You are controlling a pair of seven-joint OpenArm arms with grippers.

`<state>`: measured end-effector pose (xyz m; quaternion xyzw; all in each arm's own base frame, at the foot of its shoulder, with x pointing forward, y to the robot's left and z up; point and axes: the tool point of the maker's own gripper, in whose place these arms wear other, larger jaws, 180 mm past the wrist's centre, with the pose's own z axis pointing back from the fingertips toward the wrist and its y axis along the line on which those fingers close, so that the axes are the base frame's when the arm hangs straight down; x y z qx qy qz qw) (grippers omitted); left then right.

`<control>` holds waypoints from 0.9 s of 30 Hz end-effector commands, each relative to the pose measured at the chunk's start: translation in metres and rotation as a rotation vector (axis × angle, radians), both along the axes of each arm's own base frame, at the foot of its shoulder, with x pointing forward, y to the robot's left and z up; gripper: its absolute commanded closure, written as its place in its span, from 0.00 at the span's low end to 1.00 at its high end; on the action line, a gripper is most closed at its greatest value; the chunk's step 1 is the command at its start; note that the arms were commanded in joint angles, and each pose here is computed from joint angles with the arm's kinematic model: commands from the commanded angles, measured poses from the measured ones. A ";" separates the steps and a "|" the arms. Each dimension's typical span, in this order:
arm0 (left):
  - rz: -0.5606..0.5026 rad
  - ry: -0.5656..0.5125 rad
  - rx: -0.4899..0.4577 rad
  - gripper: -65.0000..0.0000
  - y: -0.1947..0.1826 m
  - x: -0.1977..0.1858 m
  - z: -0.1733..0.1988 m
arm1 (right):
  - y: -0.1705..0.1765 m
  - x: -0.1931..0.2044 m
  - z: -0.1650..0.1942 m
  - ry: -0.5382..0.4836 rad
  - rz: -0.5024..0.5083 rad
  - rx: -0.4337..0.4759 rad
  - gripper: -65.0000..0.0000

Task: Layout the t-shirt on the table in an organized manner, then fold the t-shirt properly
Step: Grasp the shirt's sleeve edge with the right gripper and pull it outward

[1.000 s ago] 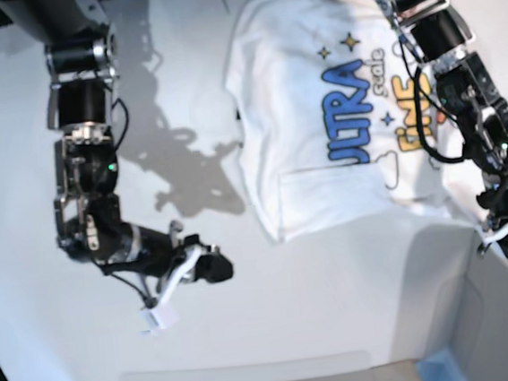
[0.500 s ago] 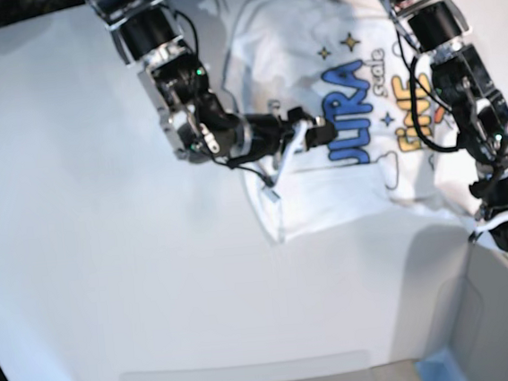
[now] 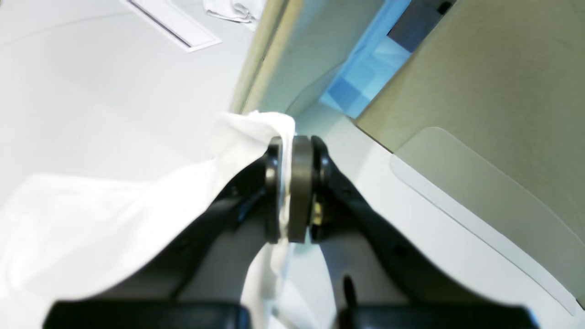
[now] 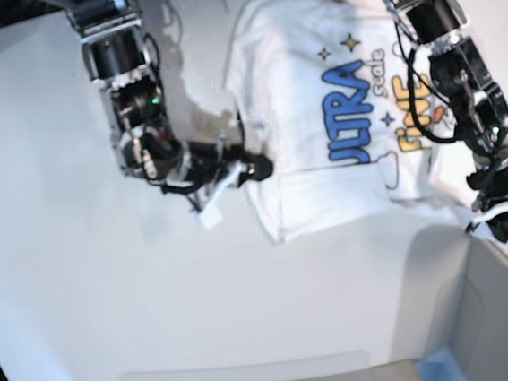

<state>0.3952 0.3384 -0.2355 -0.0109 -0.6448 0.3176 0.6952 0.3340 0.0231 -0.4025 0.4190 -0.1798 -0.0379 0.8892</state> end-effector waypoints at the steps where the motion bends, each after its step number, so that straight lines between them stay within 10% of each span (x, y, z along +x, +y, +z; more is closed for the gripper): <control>1: 0.003 -0.041 0.031 0.95 0.004 0.000 0.016 | -0.022 -0.001 -0.016 0.051 -0.035 -0.090 0.88; 9: -0.010 -0.074 0.049 0.95 -0.003 -0.003 0.031 | -0.045 0.016 0.012 -0.058 -0.045 -0.163 0.88; 17: -0.010 -0.074 0.049 0.95 -0.003 -0.003 0.031 | 0.038 -0.021 0.090 -0.362 0.289 -0.250 0.87; 27: -0.011 -0.056 0.050 0.95 -0.002 -0.007 0.024 | 0.058 -0.050 0.072 -0.164 0.245 -0.449 0.70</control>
